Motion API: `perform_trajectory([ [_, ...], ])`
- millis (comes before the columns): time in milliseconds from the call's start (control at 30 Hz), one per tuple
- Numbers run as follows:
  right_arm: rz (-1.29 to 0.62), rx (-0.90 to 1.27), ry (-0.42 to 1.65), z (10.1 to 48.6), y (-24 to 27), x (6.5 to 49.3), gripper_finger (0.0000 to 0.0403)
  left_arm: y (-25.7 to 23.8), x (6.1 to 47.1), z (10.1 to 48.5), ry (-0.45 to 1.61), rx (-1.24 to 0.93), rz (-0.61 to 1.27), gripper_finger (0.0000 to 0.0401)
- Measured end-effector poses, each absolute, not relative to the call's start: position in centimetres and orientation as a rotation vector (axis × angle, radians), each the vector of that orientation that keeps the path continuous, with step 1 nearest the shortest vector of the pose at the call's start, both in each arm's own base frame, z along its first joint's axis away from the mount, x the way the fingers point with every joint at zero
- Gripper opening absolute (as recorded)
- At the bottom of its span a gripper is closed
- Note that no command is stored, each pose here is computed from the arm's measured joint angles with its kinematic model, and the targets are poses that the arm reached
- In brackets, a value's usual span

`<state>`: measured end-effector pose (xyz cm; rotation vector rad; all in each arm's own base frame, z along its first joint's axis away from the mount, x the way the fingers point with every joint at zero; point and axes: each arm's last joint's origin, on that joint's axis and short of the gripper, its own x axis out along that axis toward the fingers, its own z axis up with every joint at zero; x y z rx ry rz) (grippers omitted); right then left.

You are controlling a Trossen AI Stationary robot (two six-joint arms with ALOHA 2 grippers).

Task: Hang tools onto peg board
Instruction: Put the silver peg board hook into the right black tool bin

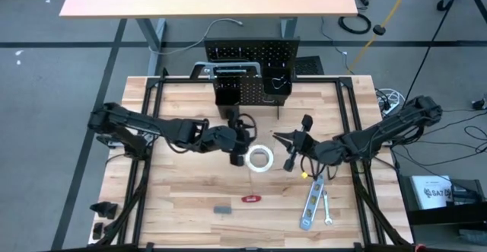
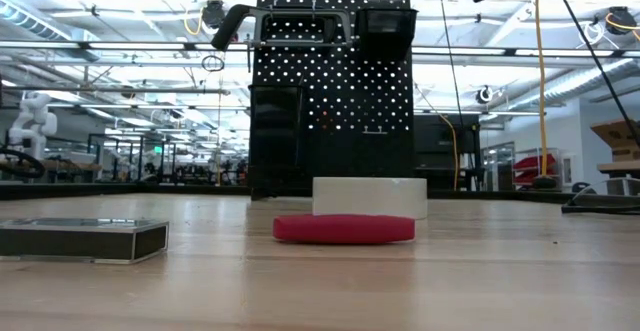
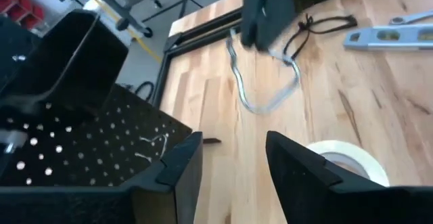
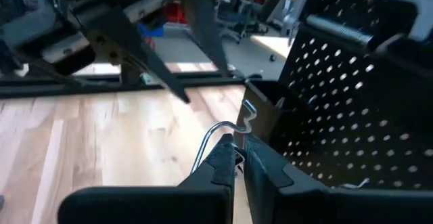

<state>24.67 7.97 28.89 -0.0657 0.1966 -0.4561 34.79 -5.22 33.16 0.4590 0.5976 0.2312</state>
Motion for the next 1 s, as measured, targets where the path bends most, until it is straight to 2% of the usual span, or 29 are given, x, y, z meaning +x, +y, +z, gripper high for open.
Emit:
perform_trajectory([
  [433,-0.562,-0.055,0.108,32.4,4.2,22.7,0.0006,-3.6,29.2,28.7,0.41,0.289,0.29,0.0168],
  [700,-0.637,0.018,0.12,37.5,1.6,22.5,0.0006,-3.7,28.7,26.6,0.388,0.224,0.236,0.0168],
  [1000,-0.68,0.093,0.221,41.3,-1.8,23.6,0.0006,-4.1,28.8,26.7,0.355,0.201,0.116,0.0168],
])
